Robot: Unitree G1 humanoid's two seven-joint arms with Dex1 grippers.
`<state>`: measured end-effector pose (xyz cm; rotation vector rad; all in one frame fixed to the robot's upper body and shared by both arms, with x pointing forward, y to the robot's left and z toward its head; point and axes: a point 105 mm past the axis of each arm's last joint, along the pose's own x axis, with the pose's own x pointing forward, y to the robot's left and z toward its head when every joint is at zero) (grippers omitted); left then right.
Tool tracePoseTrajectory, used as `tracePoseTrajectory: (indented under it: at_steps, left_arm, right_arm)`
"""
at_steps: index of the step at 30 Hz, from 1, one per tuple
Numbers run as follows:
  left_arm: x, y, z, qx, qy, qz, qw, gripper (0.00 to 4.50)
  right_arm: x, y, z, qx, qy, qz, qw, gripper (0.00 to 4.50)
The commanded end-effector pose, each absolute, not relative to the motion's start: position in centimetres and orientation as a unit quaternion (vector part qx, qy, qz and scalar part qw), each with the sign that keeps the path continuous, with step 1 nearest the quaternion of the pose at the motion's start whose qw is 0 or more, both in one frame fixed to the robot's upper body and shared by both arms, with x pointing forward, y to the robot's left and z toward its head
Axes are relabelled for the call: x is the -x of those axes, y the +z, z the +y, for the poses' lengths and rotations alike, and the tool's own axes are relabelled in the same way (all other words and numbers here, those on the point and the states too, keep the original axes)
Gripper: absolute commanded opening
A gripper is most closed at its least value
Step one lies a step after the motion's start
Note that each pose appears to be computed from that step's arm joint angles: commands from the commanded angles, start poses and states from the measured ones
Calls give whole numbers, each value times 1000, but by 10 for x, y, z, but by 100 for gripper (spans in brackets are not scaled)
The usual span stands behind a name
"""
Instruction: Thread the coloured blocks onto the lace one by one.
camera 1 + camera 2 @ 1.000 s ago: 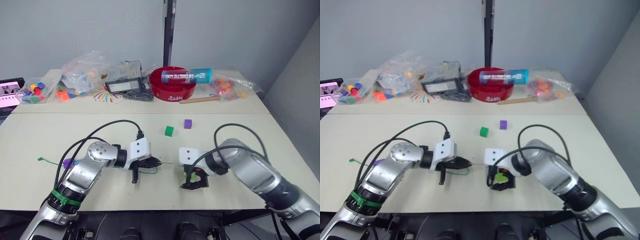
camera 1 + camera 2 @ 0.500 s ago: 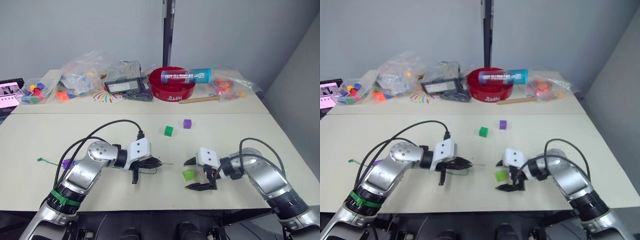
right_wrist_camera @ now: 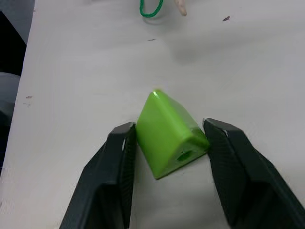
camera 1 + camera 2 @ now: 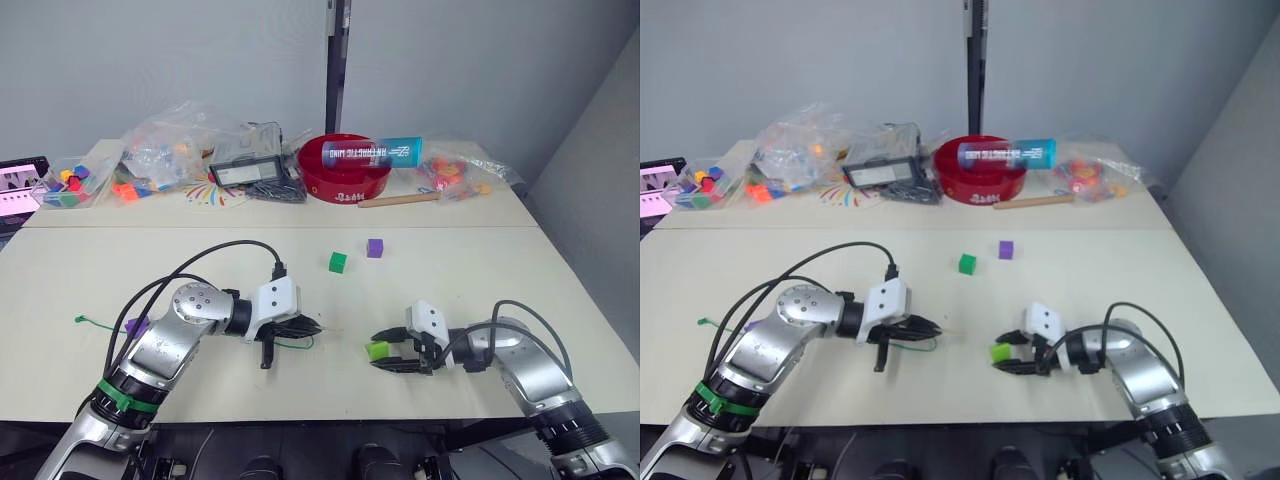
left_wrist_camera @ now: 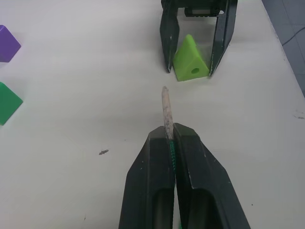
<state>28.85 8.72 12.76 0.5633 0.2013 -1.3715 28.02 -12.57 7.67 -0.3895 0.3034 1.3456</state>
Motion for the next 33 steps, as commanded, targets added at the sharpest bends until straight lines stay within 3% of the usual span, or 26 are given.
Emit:
tracePoseTrajectory:
  at_steps: [1, 6, 16, 33]
  left_arm:
    - [-287, 143, 84, -258, -628, 64, 731, 0]
    - [-285, 144, 80, -257, -636, 62, 725, 0]
    - [-278, 128, 78, -267, -632, 82, 723, 0]
    - [-277, 122, 76, -264, -622, 98, 731, 0]
  right_arm:
    - [-277, 74, -119, 182, 618, 133, 753, 172]
    - [-278, 76, -109, 184, 610, 139, 758, 172]
    - [-291, 68, -102, 178, 533, 172, 809, 172]
    - [-276, 64, -88, 101, 457, 173, 866, 172]
